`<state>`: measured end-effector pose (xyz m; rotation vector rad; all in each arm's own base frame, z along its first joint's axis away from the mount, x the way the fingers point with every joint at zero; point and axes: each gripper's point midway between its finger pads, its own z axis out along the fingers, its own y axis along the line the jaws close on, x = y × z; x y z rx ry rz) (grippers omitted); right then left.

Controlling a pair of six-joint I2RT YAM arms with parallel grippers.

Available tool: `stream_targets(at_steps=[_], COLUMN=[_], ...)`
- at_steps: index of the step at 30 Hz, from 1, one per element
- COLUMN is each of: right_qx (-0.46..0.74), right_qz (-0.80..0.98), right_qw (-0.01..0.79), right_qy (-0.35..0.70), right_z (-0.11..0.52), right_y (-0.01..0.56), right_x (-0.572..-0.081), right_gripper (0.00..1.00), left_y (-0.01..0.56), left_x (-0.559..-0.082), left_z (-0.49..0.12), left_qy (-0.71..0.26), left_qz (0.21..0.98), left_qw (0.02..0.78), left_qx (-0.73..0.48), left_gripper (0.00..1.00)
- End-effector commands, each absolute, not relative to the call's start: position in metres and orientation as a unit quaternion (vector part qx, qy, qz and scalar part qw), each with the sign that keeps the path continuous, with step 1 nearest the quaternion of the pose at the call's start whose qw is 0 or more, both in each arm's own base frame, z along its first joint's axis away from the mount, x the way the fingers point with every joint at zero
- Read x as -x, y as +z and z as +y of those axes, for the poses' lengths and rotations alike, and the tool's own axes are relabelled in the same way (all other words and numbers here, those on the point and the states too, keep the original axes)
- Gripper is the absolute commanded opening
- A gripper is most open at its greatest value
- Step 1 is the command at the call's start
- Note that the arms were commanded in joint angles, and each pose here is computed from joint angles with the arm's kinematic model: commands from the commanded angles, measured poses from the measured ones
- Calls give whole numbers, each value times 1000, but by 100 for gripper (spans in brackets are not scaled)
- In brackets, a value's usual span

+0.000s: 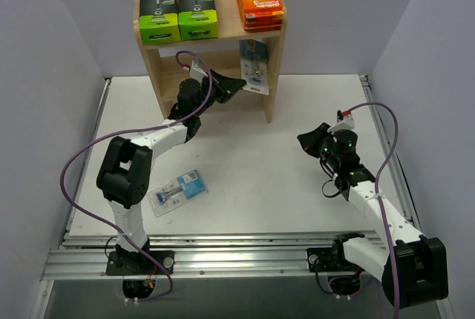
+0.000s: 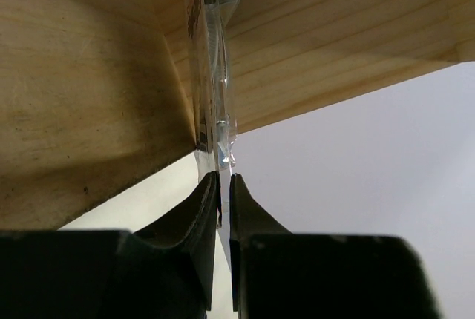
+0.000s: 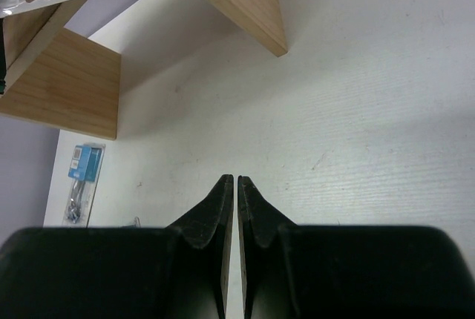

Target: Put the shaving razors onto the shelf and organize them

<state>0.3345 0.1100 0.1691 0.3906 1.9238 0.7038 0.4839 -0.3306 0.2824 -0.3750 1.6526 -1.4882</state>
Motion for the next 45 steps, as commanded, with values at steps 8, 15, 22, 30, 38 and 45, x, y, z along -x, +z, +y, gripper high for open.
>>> stream_targets(at_steps=[8,15,22,30,38,45], right_qx=[-154,-157,-157,-159,-159,-162], right_qz=[789,788,789,790,790,791], right_qw=[516,515,516,515,515,514], right_qy=[295,298,294,293,294,291], right_z=[107,107,104,99,97,93], right_y=[171,169,168,166,166,164], right_x=[-337,-338,-338,-337,-337,-336], right_gripper=[3,4,4,4,4,5], left_y=[326,315,305,295,286,271], left_x=[-499,-507,-512,-514,-514,-518], left_z=[-328,-326,-333,-336,-336,-336], left_qy=[-624,-612,-612,-608,-601,-587], left_qz=[612,618,624,630,640,655], left_qw=[459,459,450,445,440,439], left_qx=[160,180,185,188,188,182], left_gripper=[4,4,4,5,9,37])
